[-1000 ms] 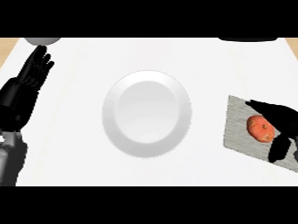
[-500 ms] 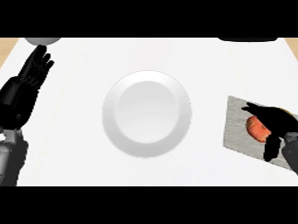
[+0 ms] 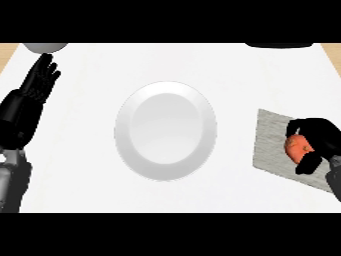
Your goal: Pick the squash from the placemat and place it in the plate
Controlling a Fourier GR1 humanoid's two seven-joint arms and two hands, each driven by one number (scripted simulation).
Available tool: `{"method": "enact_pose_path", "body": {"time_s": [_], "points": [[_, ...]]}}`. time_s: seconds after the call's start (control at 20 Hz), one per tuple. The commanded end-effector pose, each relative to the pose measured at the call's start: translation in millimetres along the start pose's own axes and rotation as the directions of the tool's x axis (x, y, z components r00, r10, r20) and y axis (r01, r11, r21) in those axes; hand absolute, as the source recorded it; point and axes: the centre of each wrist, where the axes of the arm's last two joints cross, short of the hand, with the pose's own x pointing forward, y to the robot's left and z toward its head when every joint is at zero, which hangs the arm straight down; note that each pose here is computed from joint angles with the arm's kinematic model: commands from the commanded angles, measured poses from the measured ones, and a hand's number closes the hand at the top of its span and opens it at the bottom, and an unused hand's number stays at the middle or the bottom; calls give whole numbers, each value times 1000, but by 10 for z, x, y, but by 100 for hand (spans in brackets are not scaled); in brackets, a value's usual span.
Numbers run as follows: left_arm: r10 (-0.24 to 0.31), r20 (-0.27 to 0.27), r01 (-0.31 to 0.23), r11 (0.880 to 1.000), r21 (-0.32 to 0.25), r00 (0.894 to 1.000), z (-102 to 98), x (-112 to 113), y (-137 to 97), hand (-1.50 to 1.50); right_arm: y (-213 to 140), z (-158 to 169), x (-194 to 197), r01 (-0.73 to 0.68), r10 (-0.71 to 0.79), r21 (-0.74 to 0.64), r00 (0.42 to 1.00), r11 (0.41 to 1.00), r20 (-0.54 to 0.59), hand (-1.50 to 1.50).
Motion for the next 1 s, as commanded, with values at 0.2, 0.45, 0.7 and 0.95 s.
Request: {"method": "enact_pose_path", "body": {"time_s": [0.2, 0.45, 0.7, 0.95], "points": [[-2, -33, 4, 999, 52, 999, 110, 34, 163, 0, 335, 762, -528, 23, -78, -151, 926, 988, -369, 150], [-5, -34, 6, 1000, 24, 999, 195, -56, 44, 0, 1, 1271, -127, 82, -164, -291, 949, 953, -270, 150], [-9, -6, 9, 999, 41, 1000, 41, 28, 89, 0, -314, 1538, 320, 212, -249, -407, 968, 888, -39, 150], [-12, -14, 12, 1000, 6, 1000, 86, 7, 120, 0, -538, 1661, 867, 442, -394, -452, 897, 775, 202, 150]]}}
